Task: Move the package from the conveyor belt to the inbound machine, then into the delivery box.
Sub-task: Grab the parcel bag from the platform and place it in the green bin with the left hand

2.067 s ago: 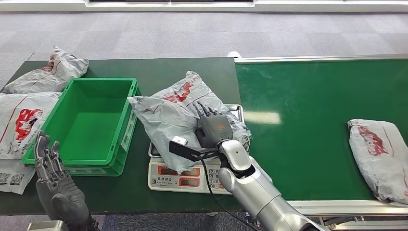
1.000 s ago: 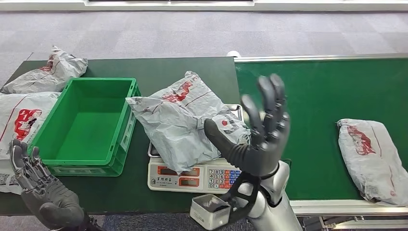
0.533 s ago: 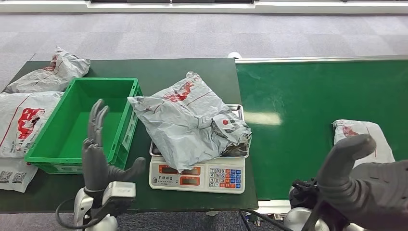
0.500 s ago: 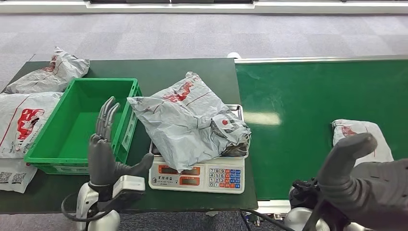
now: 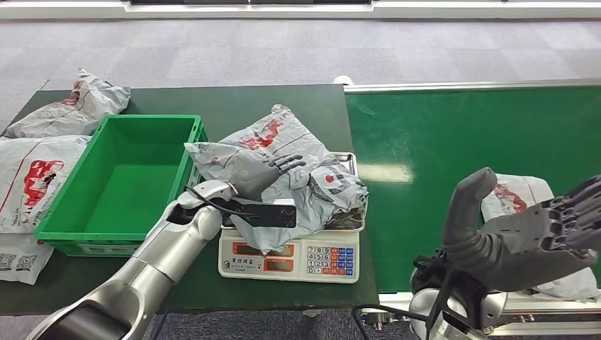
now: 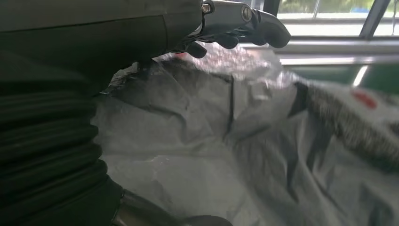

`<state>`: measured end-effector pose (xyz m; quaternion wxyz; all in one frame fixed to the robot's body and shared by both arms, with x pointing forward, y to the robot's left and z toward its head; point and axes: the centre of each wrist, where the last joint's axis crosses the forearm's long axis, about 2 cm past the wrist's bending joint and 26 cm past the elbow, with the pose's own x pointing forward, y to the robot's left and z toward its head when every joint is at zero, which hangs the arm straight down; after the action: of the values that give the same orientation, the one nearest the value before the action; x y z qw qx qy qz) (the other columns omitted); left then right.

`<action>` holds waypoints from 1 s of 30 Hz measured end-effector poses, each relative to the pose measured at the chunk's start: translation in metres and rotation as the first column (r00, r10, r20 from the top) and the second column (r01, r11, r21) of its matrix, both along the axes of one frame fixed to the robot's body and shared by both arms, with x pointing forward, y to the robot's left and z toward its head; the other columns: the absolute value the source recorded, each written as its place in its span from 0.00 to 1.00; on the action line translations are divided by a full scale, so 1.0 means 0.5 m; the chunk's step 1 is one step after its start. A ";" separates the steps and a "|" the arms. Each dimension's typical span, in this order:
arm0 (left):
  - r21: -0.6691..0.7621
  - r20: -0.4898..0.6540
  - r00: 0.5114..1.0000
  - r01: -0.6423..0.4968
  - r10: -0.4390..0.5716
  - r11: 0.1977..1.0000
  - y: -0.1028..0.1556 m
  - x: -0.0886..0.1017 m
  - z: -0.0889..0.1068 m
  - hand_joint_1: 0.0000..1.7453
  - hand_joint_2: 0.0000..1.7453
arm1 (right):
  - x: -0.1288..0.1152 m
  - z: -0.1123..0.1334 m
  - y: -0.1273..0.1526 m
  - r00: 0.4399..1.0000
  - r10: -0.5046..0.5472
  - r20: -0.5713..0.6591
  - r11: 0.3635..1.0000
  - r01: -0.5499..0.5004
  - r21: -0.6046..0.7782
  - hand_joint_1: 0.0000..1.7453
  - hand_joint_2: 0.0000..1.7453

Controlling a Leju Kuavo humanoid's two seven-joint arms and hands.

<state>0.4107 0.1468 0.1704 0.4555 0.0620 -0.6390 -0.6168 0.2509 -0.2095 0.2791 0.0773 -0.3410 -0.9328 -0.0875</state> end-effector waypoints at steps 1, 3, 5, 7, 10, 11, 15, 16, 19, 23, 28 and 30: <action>0.044 -0.022 1.000 0.009 -0.008 0.999 -0.012 0.003 -0.003 0.00 1.00 | 0.003 -0.001 0.001 1.000 0.001 -0.002 1.000 -0.001 -0.003 0.00 1.00; 0.109 -0.054 0.998 0.025 -0.019 0.994 -0.031 0.008 -0.004 0.00 1.00 | 0.009 -0.003 0.004 1.000 0.002 -0.010 1.000 -0.002 -0.011 0.00 1.00; 0.148 -0.074 0.997 0.037 -0.026 0.988 -0.042 0.012 -0.003 0.00 1.00 | 0.012 -0.008 0.006 1.000 0.003 -0.022 1.000 -0.004 -0.016 0.00 1.00; 0.175 -0.087 0.996 0.046 -0.031 0.984 -0.049 0.015 -0.001 0.00 1.00 | 0.015 -0.012 0.007 1.000 0.005 -0.030 1.000 -0.006 -0.018 0.00 1.00; 0.199 -0.096 0.995 0.051 -0.033 0.979 -0.053 0.019 0.002 0.00 1.00 | 0.017 -0.015 0.008 0.999 0.007 -0.038 1.000 -0.008 -0.020 0.00 1.00; 0.205 -0.098 0.995 0.052 -0.032 0.977 -0.054 0.020 0.002 0.00 1.00 | 0.018 -0.016 0.009 0.999 0.008 -0.039 1.000 -0.009 -0.021 0.00 1.00; 0.224 -0.104 0.994 0.056 -0.033 0.973 -0.055 0.021 0.002 0.00 1.00 | 0.020 -0.018 0.010 0.999 0.009 -0.044 1.000 -0.010 -0.022 0.00 1.00; 0.228 -0.105 0.994 0.057 -0.033 0.972 -0.056 0.021 0.002 0.00 1.00 | 0.021 -0.018 0.010 0.999 0.010 -0.045 1.000 -0.011 -0.022 0.00 1.00; 0.235 -0.109 0.994 0.057 -0.032 0.970 -0.056 0.022 0.001 0.00 1.00 | 0.022 -0.020 0.011 0.999 0.012 -0.049 1.000 -0.013 -0.021 0.00 1.00; 0.261 -0.117 0.993 0.054 -0.024 0.964 -0.060 0.019 -0.003 0.00 1.00 | 0.024 -0.023 0.012 0.998 0.022 -0.057 1.000 -0.022 -0.011 0.00 1.00; 0.327 -0.130 0.991 0.084 -0.043 0.941 -0.074 0.003 -0.023 1.00 1.00 | 0.032 -0.027 0.016 0.997 0.028 -0.067 0.999 -0.030 -0.015 0.00 1.00; 0.341 -0.121 0.991 0.096 -0.058 0.935 -0.078 -0.005 -0.034 1.00 1.00 | 0.036 -0.027 0.017 0.997 0.034 -0.071 0.999 -0.035 -0.012 0.00 1.00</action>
<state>0.4080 0.1079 0.1535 0.4472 0.0822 -0.4967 -0.7392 0.2691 -0.2008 0.2654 0.1094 -0.3280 -0.9359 -0.0680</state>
